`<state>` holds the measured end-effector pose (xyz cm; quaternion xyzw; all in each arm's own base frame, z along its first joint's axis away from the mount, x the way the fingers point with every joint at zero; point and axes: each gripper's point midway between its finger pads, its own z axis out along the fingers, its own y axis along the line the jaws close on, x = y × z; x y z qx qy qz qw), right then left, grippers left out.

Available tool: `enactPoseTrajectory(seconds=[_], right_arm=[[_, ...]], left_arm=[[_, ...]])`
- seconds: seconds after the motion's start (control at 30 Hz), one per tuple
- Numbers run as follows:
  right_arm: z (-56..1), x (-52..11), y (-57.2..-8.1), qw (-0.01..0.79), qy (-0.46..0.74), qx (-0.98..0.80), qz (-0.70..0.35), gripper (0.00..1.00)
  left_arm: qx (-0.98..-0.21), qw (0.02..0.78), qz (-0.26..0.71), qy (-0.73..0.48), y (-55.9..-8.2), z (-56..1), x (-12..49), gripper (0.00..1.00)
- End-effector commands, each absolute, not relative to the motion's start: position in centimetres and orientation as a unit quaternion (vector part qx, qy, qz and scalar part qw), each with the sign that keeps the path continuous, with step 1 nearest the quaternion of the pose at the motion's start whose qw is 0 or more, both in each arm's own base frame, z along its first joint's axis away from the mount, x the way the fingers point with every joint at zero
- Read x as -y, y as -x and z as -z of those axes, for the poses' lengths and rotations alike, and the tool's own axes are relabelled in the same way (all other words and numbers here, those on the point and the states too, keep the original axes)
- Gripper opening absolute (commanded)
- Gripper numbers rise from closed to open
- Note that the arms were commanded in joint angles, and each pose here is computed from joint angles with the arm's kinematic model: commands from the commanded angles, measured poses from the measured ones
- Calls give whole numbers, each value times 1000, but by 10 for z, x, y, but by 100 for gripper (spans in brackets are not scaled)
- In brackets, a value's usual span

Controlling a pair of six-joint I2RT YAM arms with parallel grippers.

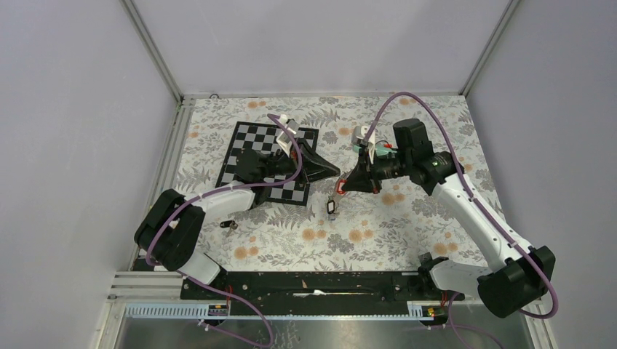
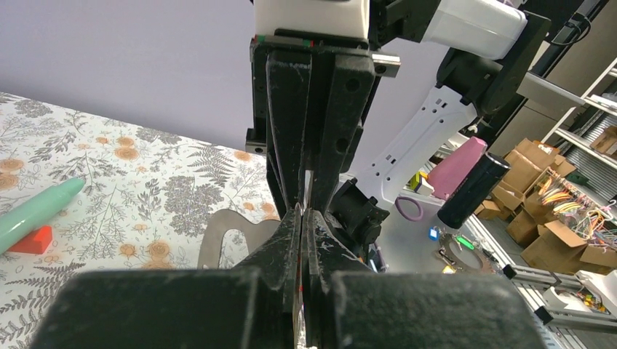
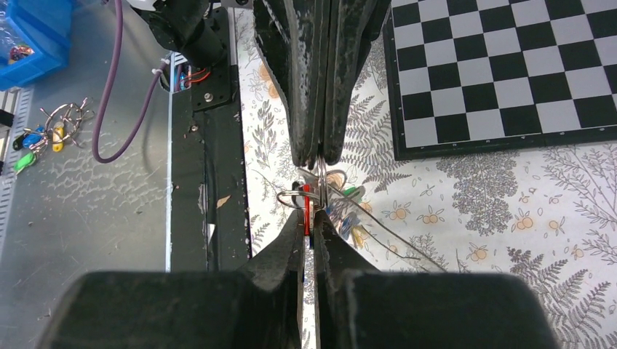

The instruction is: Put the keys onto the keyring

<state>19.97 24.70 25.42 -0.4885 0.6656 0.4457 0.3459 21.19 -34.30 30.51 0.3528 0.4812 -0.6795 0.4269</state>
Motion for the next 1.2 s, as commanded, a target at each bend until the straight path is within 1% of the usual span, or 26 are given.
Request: enactPoseTrajectory(seconds=[0.0, 0.23, 0.4, 1.17], right_arm=[[-254, -249, -198, 348, 488, -658, -456, 0], [-255, -251, -202, 348, 485, -660, -456, 0], [-258, -253, -203, 345, 482, -660, -462, 6], [-263, -268, -204, 330, 489, -649, -480, 6]], left_arm=[[-440, 468, 685, -344, -210, -332, 338, 0], [-440, 466, 686, -344, -210, -332, 339, 0], [-442, 465, 685, -345, -209, -329, 339, 0], [-439, 455, 688, -356, -204, -324, 346, 0]])
